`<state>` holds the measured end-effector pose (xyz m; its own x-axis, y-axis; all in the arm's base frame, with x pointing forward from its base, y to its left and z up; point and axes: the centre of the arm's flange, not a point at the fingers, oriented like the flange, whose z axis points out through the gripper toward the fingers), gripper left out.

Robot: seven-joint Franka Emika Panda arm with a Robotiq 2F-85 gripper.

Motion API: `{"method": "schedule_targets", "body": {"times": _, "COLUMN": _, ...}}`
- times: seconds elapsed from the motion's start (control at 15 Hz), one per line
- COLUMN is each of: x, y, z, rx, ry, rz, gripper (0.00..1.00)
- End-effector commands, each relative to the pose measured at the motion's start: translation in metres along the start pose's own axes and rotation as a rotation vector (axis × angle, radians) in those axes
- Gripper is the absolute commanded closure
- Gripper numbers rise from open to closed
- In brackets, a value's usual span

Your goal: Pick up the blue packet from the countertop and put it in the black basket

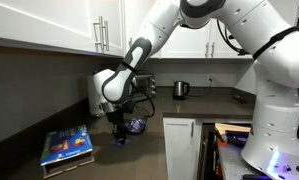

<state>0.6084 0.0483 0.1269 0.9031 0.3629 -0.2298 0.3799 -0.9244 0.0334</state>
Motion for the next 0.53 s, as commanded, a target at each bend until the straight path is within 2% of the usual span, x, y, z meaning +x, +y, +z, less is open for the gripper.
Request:
{"method": "schedule_targets", "body": {"times": 0.0, "x": 0.004, "y": 0.005, "z": 0.003, "rx": 0.026, "ry": 0.002, "rz": -0.013, "gripper": 0.33}}
{"method": "schedule_targets", "body": {"times": 0.33, "x": 0.013, "y": 0.011, "z": 0.011, "rx": 0.019, "ry": 0.005, "rz": -0.008, "gripper": 0.04}}
{"method": "schedule_targets", "body": {"times": 0.4, "x": 0.014, "y": 0.011, "z": 0.013, "rx": 0.019, "ry": 0.005, "rz": -0.007, "gripper": 0.46}}
{"method": "schedule_targets", "body": {"times": 0.47, "x": 0.013, "y": 0.01, "z": 0.017, "rx": 0.014, "ry": 0.008, "rz": -0.008, "gripper": 0.42}}
